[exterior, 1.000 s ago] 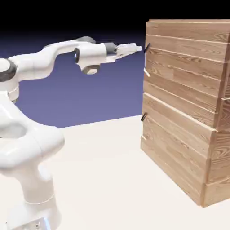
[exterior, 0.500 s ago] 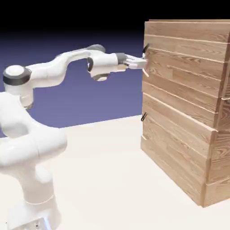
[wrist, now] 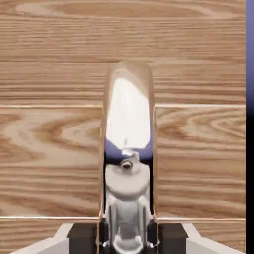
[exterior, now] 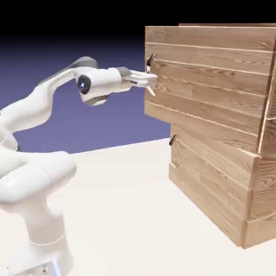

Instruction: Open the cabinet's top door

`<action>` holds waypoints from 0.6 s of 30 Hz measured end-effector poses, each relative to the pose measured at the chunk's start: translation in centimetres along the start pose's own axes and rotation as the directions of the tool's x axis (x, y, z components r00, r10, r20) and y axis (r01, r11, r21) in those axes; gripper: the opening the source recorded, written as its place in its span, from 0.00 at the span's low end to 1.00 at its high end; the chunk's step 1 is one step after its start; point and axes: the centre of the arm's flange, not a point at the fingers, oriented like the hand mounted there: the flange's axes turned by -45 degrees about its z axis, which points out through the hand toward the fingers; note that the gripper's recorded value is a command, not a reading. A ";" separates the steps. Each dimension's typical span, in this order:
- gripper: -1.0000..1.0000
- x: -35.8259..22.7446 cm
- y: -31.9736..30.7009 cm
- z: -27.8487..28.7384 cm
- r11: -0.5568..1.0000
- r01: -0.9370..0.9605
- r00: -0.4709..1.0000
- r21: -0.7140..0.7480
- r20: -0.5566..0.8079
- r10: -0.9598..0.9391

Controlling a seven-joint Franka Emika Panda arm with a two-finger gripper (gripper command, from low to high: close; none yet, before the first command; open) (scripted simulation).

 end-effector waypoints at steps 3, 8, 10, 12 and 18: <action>0.00 0.0 -1.0 -2.9 0.998 -0.001 1.000 -0.063 -0.001 0.001; 0.00 0.0 -3.7 -8.7 0.981 -0.001 1.000 -0.195 0.000 0.001; 0.00 0.0 -4.9 -10.6 0.971 -0.001 1.000 -0.240 0.000 0.001; 0.00 0.0 -5.9 -12.2 0.960 -0.001 1.000 -0.279 0.000 0.001; 0.00 0.0 -8.8 -16.0 0.928 -0.001 1.000 -0.373 0.000 0.001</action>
